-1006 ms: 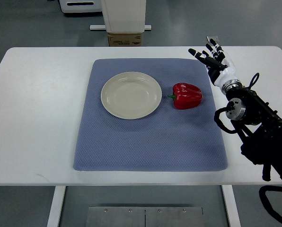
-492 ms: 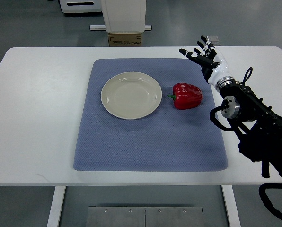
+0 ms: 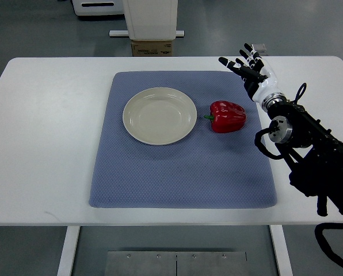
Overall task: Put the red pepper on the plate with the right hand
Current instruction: 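Move the right hand over the red pepper, fingers open, then lower the right hand onto the red pepper and close fingers around it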
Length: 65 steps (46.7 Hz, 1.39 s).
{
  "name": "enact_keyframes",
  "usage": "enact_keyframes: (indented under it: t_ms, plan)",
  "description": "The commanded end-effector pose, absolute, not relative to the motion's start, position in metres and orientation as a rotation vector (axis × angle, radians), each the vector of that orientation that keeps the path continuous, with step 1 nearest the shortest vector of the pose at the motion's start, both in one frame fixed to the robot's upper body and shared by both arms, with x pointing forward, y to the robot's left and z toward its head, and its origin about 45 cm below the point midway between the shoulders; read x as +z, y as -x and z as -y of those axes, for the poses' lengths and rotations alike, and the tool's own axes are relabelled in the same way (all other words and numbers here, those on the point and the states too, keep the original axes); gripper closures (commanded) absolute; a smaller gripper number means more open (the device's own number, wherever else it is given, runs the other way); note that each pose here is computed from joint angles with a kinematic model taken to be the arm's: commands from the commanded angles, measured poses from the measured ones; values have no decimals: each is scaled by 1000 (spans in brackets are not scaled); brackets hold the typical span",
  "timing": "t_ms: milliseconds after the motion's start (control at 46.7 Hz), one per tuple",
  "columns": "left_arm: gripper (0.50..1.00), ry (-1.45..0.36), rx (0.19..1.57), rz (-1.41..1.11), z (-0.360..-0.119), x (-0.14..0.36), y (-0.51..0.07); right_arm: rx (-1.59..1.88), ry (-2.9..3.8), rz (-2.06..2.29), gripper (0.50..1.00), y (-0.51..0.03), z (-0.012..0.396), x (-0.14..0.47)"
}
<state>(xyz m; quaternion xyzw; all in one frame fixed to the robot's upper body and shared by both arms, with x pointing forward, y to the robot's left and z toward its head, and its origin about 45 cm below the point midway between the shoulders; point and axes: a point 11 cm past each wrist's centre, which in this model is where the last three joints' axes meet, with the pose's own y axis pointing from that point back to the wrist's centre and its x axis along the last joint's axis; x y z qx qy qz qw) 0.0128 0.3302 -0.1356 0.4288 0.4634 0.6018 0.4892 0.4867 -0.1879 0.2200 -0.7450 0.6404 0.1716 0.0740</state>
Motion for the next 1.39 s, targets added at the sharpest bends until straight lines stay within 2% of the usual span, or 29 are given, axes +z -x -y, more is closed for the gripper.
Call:
enact_keyframes:
  t_ms: [0, 300, 385, 813, 1198, 1370]
  plan:
    - [500, -1041, 1462, -1126, -330, -136, -13, 500, 2244, -1919, 500, -488, 186, 223]
    - [500, -1041, 1462, -1126, -330, -136, -13, 414, 2350, -1869, 500, -492, 165, 238]
    - [500, -1043, 1462, -1127, -330, -136, -13, 358, 2401, -1883, 502, -492, 170, 237]
    - [500, -1041, 1462, -1126, -330, -136, -13, -16, 2751, -1763, 511, -487, 176, 257]
    - [500, -1041, 1462, -1126, -330, -136, -13, -434, 3045, -1585, 511, -473, 162, 247]
    - [500, -1041, 1462, -1126, -330, -136, -13, -581, 3088, -1560, 513, -472, 170, 248]
